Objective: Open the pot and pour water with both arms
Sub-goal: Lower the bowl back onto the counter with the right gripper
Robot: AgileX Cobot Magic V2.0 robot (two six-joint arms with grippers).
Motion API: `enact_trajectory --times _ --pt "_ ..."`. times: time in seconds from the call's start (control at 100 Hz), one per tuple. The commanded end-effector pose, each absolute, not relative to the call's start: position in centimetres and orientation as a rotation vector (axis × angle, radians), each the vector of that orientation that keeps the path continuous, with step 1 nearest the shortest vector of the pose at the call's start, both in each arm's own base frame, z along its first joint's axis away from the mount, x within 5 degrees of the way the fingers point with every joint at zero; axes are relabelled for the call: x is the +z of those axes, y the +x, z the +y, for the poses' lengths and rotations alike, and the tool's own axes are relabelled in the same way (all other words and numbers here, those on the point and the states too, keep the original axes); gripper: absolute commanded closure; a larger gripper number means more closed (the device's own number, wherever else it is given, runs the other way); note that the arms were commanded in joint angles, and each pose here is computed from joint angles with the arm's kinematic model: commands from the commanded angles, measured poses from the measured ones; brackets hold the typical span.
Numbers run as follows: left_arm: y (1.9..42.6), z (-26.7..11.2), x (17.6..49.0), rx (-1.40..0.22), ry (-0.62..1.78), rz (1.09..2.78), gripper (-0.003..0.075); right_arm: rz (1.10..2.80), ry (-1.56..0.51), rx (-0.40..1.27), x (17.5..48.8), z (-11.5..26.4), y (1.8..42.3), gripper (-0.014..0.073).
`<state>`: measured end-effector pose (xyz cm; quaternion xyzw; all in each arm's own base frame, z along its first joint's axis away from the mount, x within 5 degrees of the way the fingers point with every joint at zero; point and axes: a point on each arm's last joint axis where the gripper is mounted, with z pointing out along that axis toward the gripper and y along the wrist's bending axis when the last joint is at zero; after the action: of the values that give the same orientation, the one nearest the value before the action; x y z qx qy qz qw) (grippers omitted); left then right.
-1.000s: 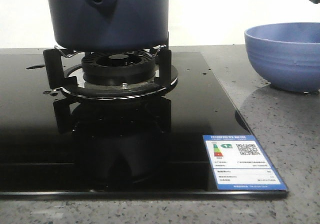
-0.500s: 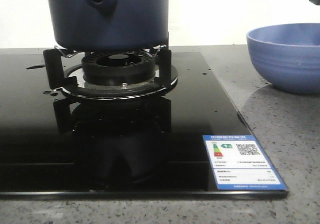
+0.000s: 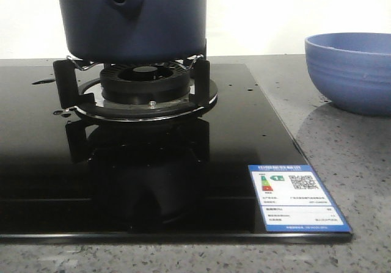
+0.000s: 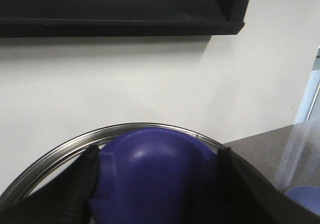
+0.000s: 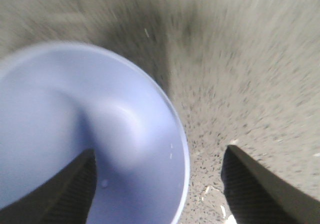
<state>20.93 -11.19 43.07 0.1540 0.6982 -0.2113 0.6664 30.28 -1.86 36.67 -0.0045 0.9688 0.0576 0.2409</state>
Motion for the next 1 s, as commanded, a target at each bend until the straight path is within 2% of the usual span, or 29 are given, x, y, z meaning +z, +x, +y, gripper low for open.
enact_trajectory --times 0.0,0.19,0.45,0.72,0.99 --pt "20.7 -11.4 45.1 -0.499 0.289 1.445 0.0395 2.484 -0.032 0.156 41.3 -1.5 27.8 0.0113" --pt "22.8 -14.1 42.9 -0.519 0.329 1.505 0.0395 2.343 -0.047 0.163 44.7 -0.8 23.9 0.0113" --pt "25.9 -15.8 40.2 -0.462 0.332 1.537 0.0395 2.283 -0.066 0.15 46.6 -0.4 20.5 0.0113" --pt "26.3 -17.3 39.5 -0.475 0.345 1.526 0.0395 2.282 -0.067 0.153 46.6 -0.3 20.1 0.0113" --pt "26.4 -18.0 39.0 -0.46 0.384 1.518 0.0395 2.317 -0.055 0.16 44.7 -0.4 20.8 0.0113"
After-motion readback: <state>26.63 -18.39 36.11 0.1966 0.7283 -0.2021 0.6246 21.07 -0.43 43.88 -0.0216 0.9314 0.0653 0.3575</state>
